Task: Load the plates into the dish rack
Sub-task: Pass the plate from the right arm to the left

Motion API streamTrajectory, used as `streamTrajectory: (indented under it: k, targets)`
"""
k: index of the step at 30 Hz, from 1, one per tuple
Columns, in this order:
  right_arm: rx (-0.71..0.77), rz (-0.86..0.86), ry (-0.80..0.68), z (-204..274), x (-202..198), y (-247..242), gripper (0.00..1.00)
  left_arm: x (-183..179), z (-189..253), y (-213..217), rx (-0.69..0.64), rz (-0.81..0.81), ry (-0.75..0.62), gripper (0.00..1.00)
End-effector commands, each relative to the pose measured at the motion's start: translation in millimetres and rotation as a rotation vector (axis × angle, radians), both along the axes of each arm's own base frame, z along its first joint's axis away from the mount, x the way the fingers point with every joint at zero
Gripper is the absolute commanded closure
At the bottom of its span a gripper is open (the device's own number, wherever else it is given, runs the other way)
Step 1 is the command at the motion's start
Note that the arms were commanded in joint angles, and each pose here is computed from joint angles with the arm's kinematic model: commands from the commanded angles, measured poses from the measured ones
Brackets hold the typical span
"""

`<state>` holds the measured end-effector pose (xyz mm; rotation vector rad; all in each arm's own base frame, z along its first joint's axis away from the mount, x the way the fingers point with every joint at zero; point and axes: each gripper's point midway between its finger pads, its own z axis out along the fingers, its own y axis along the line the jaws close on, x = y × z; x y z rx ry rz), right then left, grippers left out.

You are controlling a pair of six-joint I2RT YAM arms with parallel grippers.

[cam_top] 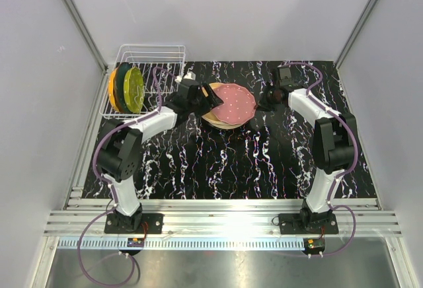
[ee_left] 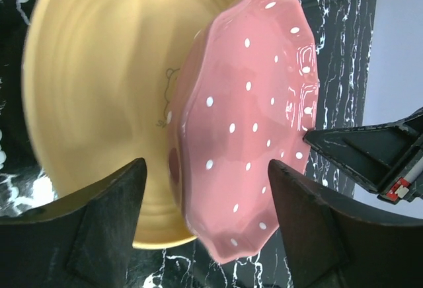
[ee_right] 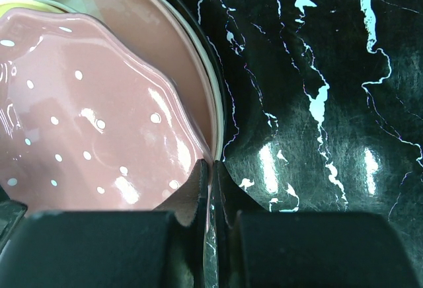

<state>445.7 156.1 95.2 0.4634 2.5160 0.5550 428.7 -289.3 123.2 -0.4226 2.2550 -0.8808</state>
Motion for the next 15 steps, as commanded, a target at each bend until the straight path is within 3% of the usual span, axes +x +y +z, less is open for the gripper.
streamTrajectory:
  k: [1,9,15]
  targets:
    - [0.013,0.024,-0.037,19,1,3,1.0,14,23,-22,-0.066,-0.05,-0.072,0.26]
    - [0.004,0.036,-0.043,22,2,3,1.0,12,11,-30,-0.078,-0.072,-0.042,0.3]
    - [0.009,0.044,-0.049,27,3,4,1.0,12,44,-37,-0.151,-0.112,-0.158,0.44]
